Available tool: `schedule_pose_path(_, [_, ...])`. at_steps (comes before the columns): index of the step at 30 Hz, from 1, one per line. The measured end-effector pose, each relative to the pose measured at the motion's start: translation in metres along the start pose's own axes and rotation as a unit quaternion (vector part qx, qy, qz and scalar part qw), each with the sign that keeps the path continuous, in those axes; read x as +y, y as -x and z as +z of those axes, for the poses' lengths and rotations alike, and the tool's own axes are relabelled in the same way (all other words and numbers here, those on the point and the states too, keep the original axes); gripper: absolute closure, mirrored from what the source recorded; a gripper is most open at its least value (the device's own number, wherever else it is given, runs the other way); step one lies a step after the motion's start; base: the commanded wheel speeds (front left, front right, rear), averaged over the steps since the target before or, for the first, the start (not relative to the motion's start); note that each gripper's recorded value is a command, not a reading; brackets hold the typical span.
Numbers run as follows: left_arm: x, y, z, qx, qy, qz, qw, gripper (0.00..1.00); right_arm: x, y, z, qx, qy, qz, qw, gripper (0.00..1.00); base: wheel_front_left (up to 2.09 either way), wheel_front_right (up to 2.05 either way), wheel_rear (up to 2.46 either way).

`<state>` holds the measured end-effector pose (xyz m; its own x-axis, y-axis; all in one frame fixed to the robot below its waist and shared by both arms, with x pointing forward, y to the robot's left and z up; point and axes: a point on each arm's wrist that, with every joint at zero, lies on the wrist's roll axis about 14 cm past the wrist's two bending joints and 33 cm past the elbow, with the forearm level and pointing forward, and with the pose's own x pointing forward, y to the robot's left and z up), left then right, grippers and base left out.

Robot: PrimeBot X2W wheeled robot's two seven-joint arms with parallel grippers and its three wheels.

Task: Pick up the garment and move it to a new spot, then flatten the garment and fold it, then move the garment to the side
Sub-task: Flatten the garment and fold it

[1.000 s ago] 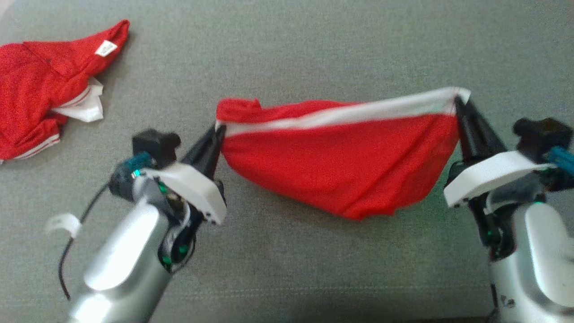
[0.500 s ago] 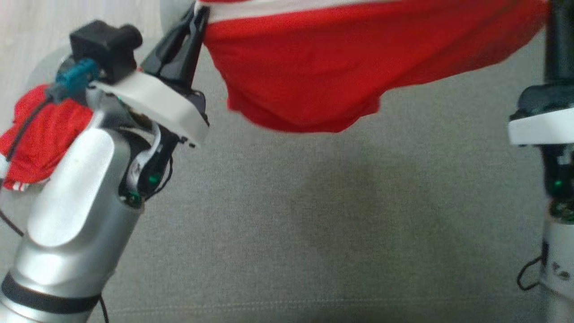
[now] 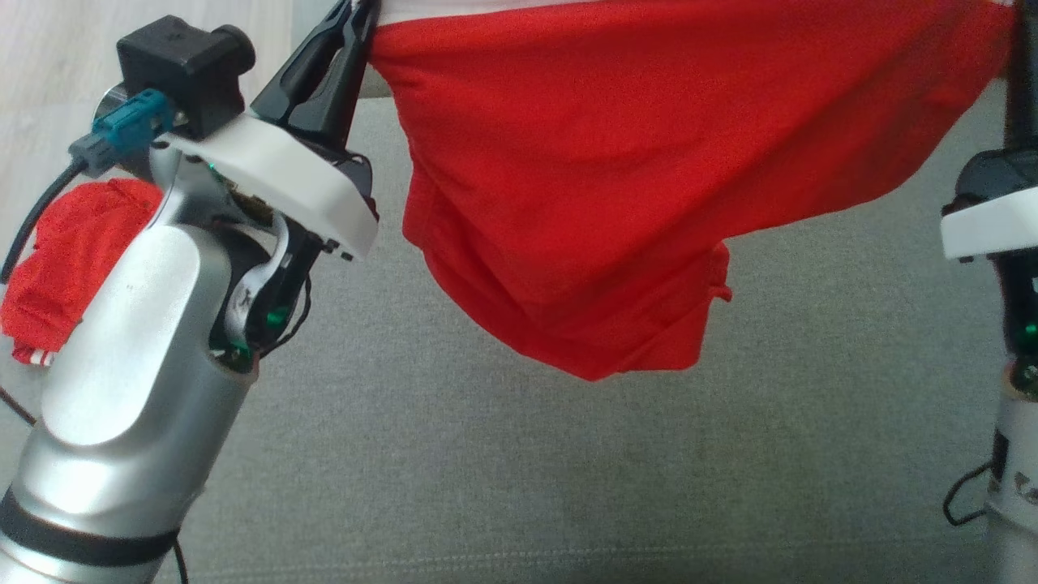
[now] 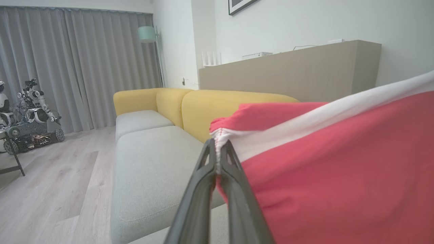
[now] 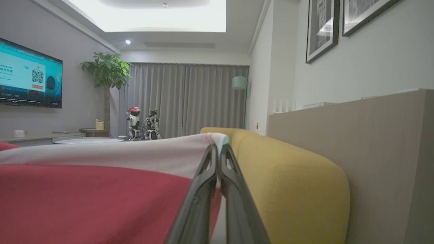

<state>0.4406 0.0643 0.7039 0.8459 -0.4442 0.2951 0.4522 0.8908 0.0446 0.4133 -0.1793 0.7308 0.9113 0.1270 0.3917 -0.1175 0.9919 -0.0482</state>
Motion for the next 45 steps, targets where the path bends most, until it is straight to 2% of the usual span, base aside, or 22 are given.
schedule_pose_path(5, [0.008,-0.007,-0.031,0.038,0.016,0.004,0.999,1.00,-0.001,-0.013,-0.035,0.047,-0.025,0.002,0.999,1.00,0.00,0.00,0.00])
schedule_pose_path(8, [0.017,-0.022,-0.042,0.042,0.015,0.004,0.999,1.00,-0.001,-0.035,-0.047,0.057,-0.034,0.006,0.998,1.00,0.00,0.00,0.00])
schedule_pose_path(17, [0.049,-0.108,-0.021,-0.045,-0.013,0.012,0.999,1.00,0.004,-0.136,-0.041,-0.006,-0.044,0.019,0.999,1.00,0.00,0.00,0.00])
schedule_pose_path(21, [0.058,-0.120,-0.071,0.008,-0.004,0.029,1.000,1.00,0.015,-0.147,-0.093,0.046,-0.038,0.029,0.998,1.00,0.00,0.00,0.00])
schedule_pose_path(24, [0.057,-0.118,-0.120,0.063,0.017,0.035,0.997,1.00,0.026,-0.137,-0.152,0.121,-0.031,0.041,0.991,1.00,0.00,0.00,0.00])
schedule_pose_path(28, [0.058,-0.109,-0.172,0.109,0.063,0.052,0.991,1.00,0.036,-0.111,-0.226,0.216,-0.028,0.054,0.974,1.00,0.00,0.00,0.00])
schedule_pose_path(32, [0.058,-0.070,-0.242,0.186,0.103,0.083,0.974,1.00,0.044,-0.083,-0.276,0.280,-0.048,0.060,0.957,1.00,0.00,0.00,0.00])
schedule_pose_path(35, [0.048,-0.035,-0.276,0.229,0.127,0.096,0.960,1.00,0.058,-0.053,-0.304,0.314,-0.083,0.061,0.944,1.00,0.00,0.00,0.00])
schedule_pose_path(38, [0.038,-0.013,-0.285,0.235,0.149,0.102,0.955,1.00,0.067,-0.018,-0.327,0.345,-0.113,0.053,0.930,1.00,0.00,0.00,0.00])
schedule_pose_path(41, [0.022,0.012,-0.290,0.241,0.162,0.096,0.952,1.00,0.071,0.015,-0.337,0.363,-0.135,0.041,0.921,1.00,0.00,0.00,0.00])
schedule_pose_path(42, [0.022,0.012,-0.290,0.241,0.162,0.096,0.952,1.00,0.071,0.015,-0.337,0.363,-0.135,0.041,0.921,1.00,0.00,0.00,0.00])
schedule_pose_path(45, [0.009,0.051,-0.291,0.246,0.179,0.105,0.947,1.00,0.072,0.053,-0.340,0.372,-0.161,0.025,0.914,1.00,0.00,0.00,0.00])
